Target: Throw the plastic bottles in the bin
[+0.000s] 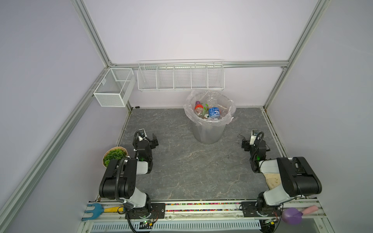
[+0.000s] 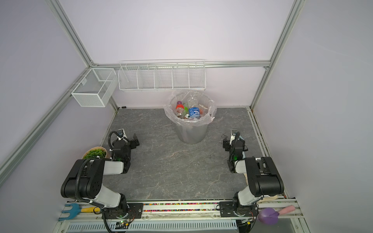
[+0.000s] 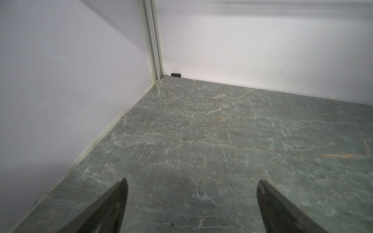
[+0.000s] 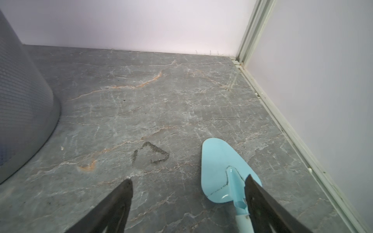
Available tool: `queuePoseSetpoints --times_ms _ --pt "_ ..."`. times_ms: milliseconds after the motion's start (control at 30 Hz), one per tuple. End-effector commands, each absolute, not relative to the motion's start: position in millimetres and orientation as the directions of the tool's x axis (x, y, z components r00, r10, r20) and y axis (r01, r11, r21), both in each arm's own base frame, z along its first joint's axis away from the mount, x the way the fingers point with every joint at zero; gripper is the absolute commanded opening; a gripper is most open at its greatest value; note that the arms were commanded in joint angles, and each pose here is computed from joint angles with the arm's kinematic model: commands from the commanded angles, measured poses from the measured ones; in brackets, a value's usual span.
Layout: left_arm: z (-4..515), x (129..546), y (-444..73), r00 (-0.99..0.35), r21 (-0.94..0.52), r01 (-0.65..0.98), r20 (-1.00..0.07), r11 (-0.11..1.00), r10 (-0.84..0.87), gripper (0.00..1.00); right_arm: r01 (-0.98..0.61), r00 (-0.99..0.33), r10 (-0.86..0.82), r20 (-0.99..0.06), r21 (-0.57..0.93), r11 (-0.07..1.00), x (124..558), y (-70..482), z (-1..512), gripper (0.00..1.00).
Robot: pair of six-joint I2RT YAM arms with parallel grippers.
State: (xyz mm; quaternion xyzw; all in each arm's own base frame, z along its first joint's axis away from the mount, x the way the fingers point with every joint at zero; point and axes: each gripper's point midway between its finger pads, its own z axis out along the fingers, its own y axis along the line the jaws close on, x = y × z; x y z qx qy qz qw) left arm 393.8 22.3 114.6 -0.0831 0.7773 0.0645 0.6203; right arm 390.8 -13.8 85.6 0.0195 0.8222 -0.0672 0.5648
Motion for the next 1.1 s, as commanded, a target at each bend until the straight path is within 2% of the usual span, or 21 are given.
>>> queuePoseSetpoints --times_ms 0,67,167,1067 --pt "121 392 4 -0.181 0.003 -0.092 -0.983 0.996 -0.014 0.99 0.0 -0.351 -0.039 -0.936 -0.042 0.999 396 -2 92 0.89" --pt "117 400 -10 -0.228 0.025 -0.01 -0.973 1.0 0.022 0.99 -0.001 -0.347 -0.039 -0.937 -0.042 0.999 396 -2 93 0.89" --pt "114 405 1 -0.269 -0.012 -0.054 -0.963 0.998 -0.026 0.99 -0.001 -0.348 -0.04 -0.937 -0.042 0.999 396 -2 92 0.89" --pt "116 405 2 -0.249 -0.013 -0.056 -0.968 0.998 -0.027 0.99 0.0 -0.347 -0.038 -0.937 -0.04 0.999 395 -2 93 0.89"
